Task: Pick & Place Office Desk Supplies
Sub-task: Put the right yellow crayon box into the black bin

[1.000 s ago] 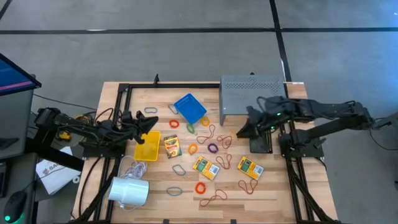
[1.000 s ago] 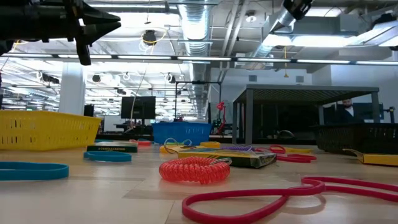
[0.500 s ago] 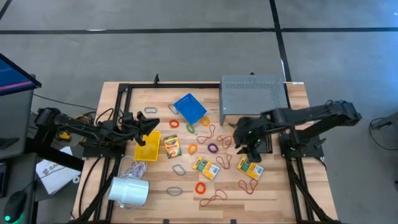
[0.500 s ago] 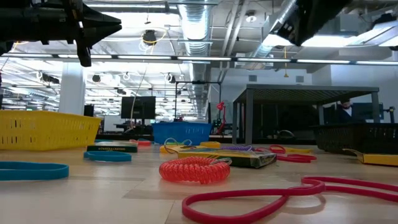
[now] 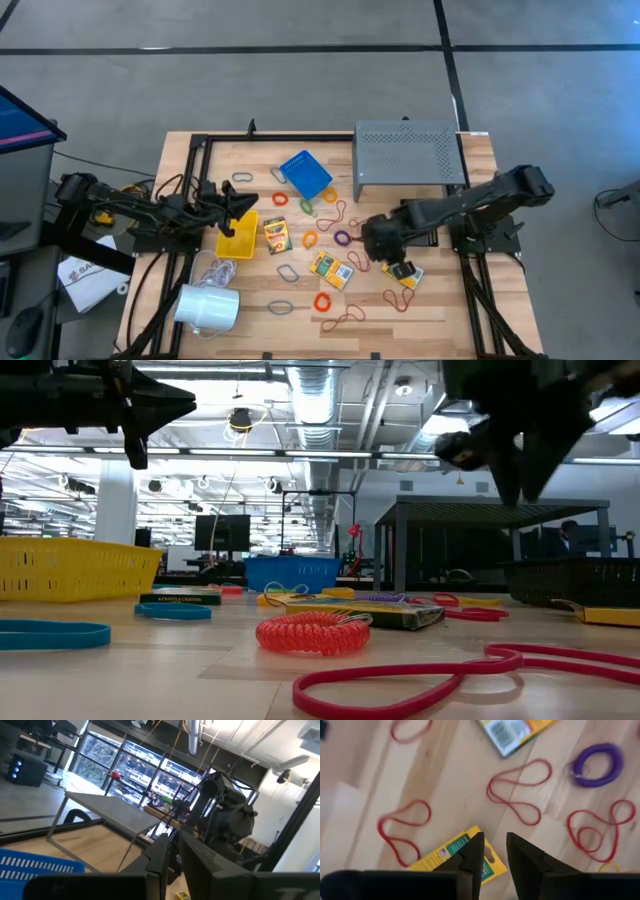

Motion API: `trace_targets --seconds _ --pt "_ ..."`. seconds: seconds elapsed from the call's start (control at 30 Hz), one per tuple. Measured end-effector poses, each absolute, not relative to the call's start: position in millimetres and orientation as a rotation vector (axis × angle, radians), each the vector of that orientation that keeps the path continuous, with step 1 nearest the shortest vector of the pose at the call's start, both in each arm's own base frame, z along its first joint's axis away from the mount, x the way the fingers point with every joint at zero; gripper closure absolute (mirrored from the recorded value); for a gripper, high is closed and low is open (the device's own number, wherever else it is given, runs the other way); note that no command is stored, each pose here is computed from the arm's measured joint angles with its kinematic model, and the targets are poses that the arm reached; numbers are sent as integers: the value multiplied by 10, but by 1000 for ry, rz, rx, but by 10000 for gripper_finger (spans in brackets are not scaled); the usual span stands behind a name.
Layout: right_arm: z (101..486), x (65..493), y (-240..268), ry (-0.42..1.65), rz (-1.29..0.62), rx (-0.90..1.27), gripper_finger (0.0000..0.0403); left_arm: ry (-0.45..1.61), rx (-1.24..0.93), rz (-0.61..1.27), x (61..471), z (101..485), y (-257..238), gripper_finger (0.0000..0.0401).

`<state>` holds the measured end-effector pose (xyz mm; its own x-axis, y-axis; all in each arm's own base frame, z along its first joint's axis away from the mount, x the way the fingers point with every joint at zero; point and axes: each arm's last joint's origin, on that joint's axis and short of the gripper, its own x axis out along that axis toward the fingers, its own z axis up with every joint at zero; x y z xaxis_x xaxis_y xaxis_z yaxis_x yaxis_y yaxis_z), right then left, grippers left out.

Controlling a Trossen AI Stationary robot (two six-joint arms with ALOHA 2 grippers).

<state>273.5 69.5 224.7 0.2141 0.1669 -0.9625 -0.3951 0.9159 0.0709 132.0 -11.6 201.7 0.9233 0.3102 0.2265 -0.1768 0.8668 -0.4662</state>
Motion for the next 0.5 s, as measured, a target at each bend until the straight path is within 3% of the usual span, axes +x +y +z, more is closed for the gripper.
trace_targets --seconds 0.5 --pt "1765 2776 721 1492 397 -321 328 -291 -450 220 1324 2014 -128 358"
